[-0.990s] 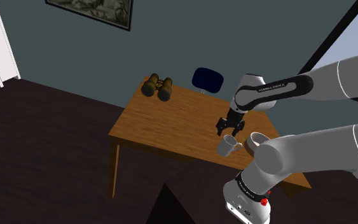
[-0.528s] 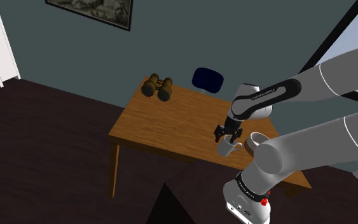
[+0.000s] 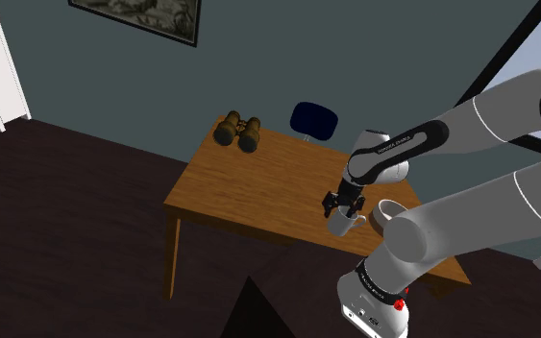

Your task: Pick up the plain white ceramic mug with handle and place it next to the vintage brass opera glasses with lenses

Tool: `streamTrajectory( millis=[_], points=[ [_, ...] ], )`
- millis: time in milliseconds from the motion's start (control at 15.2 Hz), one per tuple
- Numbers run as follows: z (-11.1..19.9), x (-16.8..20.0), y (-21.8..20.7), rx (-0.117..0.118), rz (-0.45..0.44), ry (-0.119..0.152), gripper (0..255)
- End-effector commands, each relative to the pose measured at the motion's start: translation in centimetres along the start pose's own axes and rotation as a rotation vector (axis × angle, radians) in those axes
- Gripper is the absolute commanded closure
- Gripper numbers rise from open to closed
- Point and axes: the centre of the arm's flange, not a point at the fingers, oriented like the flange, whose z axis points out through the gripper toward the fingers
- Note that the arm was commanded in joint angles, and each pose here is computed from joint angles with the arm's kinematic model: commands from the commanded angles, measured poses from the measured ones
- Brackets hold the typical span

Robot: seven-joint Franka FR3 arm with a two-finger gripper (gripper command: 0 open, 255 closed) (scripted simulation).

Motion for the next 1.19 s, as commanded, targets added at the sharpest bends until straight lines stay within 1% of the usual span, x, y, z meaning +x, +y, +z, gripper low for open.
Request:
streamTrajectory(
  millis=[0,66,660,1122],
  points=[
    [0.0,0.0,0.0,0.0,0.0,0.0,0],
    [0.0,0.0,0.0,0.0,0.0,0.0,255],
    [0.0,0.0,0.0,0.0,0.0,0.0,255],
    [-3.6,-0.6,0.1,0.0,0.0,0.0,255]
  ],
)
